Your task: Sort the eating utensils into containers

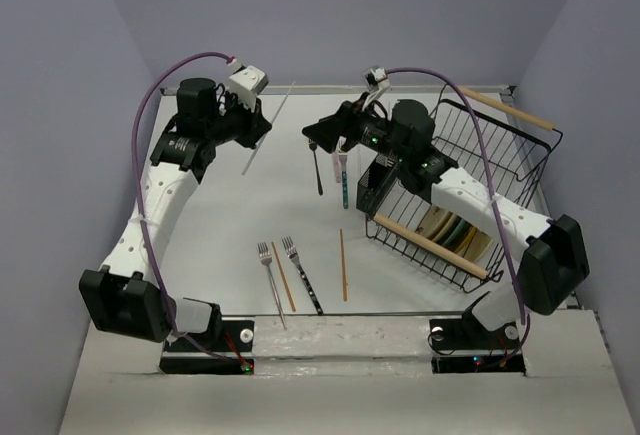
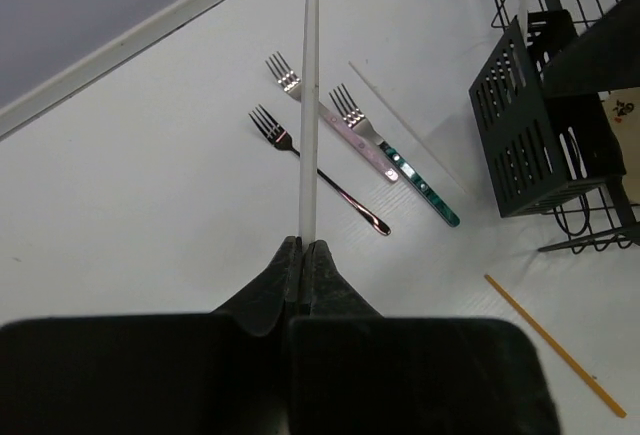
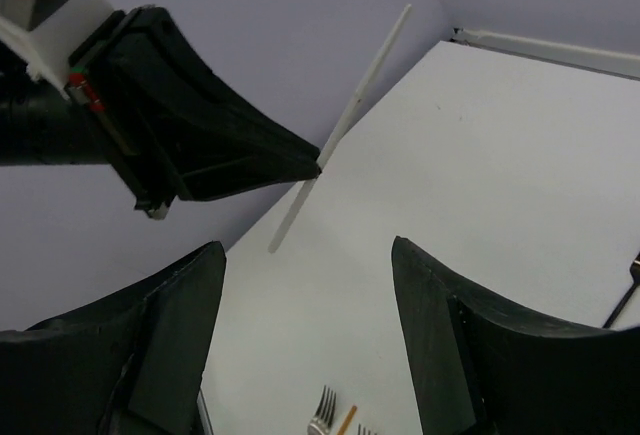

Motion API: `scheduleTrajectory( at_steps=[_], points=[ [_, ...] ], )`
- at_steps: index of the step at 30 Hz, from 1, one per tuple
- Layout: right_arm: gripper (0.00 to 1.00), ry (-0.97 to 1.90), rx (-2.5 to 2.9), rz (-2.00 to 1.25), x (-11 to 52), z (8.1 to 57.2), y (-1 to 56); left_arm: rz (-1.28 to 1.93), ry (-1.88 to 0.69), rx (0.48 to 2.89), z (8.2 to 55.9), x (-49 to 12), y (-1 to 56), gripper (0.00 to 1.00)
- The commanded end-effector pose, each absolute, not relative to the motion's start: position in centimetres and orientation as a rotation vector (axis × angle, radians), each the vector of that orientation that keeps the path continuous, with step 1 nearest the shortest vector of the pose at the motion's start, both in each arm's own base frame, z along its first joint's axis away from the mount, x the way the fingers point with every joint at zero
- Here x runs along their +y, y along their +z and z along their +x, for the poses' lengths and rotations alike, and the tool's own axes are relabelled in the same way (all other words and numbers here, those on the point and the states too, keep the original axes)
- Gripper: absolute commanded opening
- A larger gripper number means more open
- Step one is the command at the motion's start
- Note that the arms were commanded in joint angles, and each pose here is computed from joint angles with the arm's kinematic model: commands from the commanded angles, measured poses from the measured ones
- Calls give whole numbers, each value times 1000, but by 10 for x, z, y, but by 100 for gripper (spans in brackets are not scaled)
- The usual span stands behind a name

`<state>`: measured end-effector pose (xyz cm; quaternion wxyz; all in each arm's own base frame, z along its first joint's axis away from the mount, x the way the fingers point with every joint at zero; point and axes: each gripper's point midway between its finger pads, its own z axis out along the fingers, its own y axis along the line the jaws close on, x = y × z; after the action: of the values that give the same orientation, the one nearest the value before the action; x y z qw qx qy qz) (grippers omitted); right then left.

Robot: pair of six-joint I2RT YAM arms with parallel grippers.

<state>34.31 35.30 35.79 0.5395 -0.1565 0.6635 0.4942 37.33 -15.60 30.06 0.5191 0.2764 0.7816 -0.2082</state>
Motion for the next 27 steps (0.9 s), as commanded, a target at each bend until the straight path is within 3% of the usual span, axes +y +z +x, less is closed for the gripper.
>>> scheduleTrajectory(
  at_steps=[1,23,26,27],
  points=[
    [73,1281,1382,-234,363,357,416,676,-541,1790,356,-161,333,0],
    [69,1436,1364,-285,436,372,393,726,-626,1702,336,-174,342,0],
    [58,1444,1364,-290,441,376,391,728,-641,1694,333,-175,341,0],
    [43,1448,1358,-293,441,376,393,728,-641,1695,333,-175,340,0]
  ],
)
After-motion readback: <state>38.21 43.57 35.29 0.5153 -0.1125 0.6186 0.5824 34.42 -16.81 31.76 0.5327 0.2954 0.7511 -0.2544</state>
